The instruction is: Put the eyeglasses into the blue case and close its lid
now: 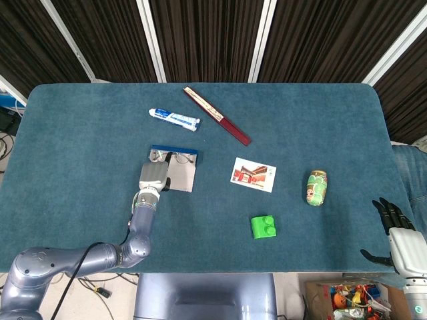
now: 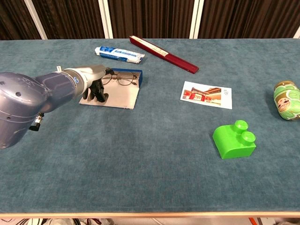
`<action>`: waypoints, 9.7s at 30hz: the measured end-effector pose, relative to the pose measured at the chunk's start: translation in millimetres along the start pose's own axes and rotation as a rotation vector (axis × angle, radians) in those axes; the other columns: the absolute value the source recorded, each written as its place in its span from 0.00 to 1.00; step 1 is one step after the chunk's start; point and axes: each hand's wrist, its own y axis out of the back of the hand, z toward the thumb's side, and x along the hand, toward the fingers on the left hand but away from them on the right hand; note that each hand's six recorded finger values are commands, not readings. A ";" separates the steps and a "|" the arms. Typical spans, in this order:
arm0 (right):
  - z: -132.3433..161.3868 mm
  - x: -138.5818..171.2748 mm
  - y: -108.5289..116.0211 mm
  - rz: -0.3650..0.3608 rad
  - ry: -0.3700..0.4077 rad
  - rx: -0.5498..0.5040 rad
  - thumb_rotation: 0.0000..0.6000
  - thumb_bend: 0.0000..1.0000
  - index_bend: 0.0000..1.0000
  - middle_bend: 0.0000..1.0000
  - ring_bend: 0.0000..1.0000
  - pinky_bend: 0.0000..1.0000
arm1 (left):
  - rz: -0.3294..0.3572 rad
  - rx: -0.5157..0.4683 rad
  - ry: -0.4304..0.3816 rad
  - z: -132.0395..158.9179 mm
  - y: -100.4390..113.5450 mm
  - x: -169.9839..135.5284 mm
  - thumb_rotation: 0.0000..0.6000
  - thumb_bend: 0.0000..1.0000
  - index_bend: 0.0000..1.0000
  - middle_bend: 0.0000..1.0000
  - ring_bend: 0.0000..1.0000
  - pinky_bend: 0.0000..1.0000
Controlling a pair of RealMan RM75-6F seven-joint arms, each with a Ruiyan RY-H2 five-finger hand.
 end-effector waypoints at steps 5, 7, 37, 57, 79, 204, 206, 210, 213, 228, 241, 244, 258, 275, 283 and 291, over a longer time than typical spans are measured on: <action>0.1 0.1 0.3 -0.001 0.000 -0.001 1.00 0.14 0.00 0.00 0.03 0.18 | 0.005 0.011 -0.005 3.8 -0.6 0.6 1.00 0.51 0.00 0.72 0.62 0.61; 0.1 0.0 0.3 -0.001 0.000 -0.001 1.00 0.14 0.00 0.00 0.03 0.18 | 0.008 0.016 -0.005 4.4 -0.9 0.7 1.00 0.51 0.00 0.72 0.63 0.61; 0.8 0.3 0.3 0.002 0.002 -0.011 1.00 0.14 0.00 0.00 0.03 0.18 | 0.122 0.202 -0.191 -2.0 13.7 -57.1 1.00 0.12 0.09 0.17 0.07 0.12; -0.6 -0.4 -0.5 0.015 -0.005 -0.023 1.00 0.14 0.00 0.00 0.03 0.18 | 0.172 0.318 -0.194 -17.1 1.7 -38.9 1.00 0.12 0.13 0.21 0.10 0.13; -1.4 -0.8 -1.2 0.018 -0.008 -0.022 1.00 0.14 0.00 0.00 0.03 0.18 | 0.189 0.305 -0.185 -8.5 -10.1 -26.3 1.00 0.18 0.19 0.21 0.09 0.12; -3.7 -1.0 -3.6 0.058 -0.046 -0.047 1.00 0.15 0.00 0.00 0.03 0.18 | 0.257 0.235 -0.105 -32.1 21.6 -38.9 1.00 0.40 0.60 0.18 0.07 0.07; -3.7 -0.9 -3.7 0.058 -0.045 -0.047 1.00 0.15 0.00 0.00 0.03 0.18 | 0.243 0.238 -0.094 -30.6 22.2 -33.9 1.00 0.40 0.60 0.18 0.07 0.07; -3.9 -0.9 -3.8 0.058 -0.047 -0.046 1.00 0.15 0.00 0.00 0.03 0.18 | 0.231 0.244 -0.085 -26.6 23.9 -26.7 1.00 0.40 0.60 0.18 0.07 0.07; -3.9 -0.9 -3.9 0.058 -0.049 -0.046 1.00 0.15 0.00 0.00 0.03 0.18 | 0.237 0.243 -0.079 -23.9 27.3 -22.7 1.00 0.40 0.60 0.18 0.07 0.07; -4.2 -1.0 -4.4 0.061 -0.052 -0.043 1.00 0.15 0.00 0.00 0.03 0.18 | 0.274 0.245 -0.055 -17.0 45.4 -11.9 1.00 0.40 0.60 0.18 0.07 0.07; -5.1 -1.1 -4.9 0.064 -0.056 -0.035 1.00 0.15 0.00 0.00 0.03 0.18 | 0.303 0.259 -0.007 -18.8 54.8 6.2 1.00 0.40 0.60 0.18 0.07 0.07; -5.4 -1.1 -5.3 0.066 -0.057 -0.033 1.00 0.15 0.00 0.00 0.03 0.18 | 0.301 0.262 -0.005 -17.5 53.8 8.8 1.00 0.40 0.60 0.18 0.07 0.07; -6.1 -1.2 -6.1 0.073 -0.065 -0.033 1.00 0.16 0.00 0.00 0.03 0.18 | 0.307 0.267 0.026 -13.5 55.3 21.9 1.00 0.40 0.59 0.18 0.07 0.06; -6.5 -1.2 -6.4 0.079 -0.071 -0.035 1.00 0.16 0.00 0.00 0.03 0.18 | 0.288 0.273 0.049 -8.0 49.8 34.5 1.00 0.40 0.33 0.18 0.07 0.06; -6.8 -1.1 -6.7 0.084 -0.074 -0.043 1.00 0.16 0.00 0.00 0.03 0.18 | 0.291 0.280 0.056 -6.5 48.9 36.4 1.00 0.40 0.11 0.16 0.07 0.06; -6.9 -1.1 -6.3 0.083 -0.075 -0.045 1.00 0.16 0.00 0.00 0.03 0.18 | 0.321 0.295 0.057 -5.5 54.5 34.1 1.00 0.35 0.01 0.10 0.04 0.04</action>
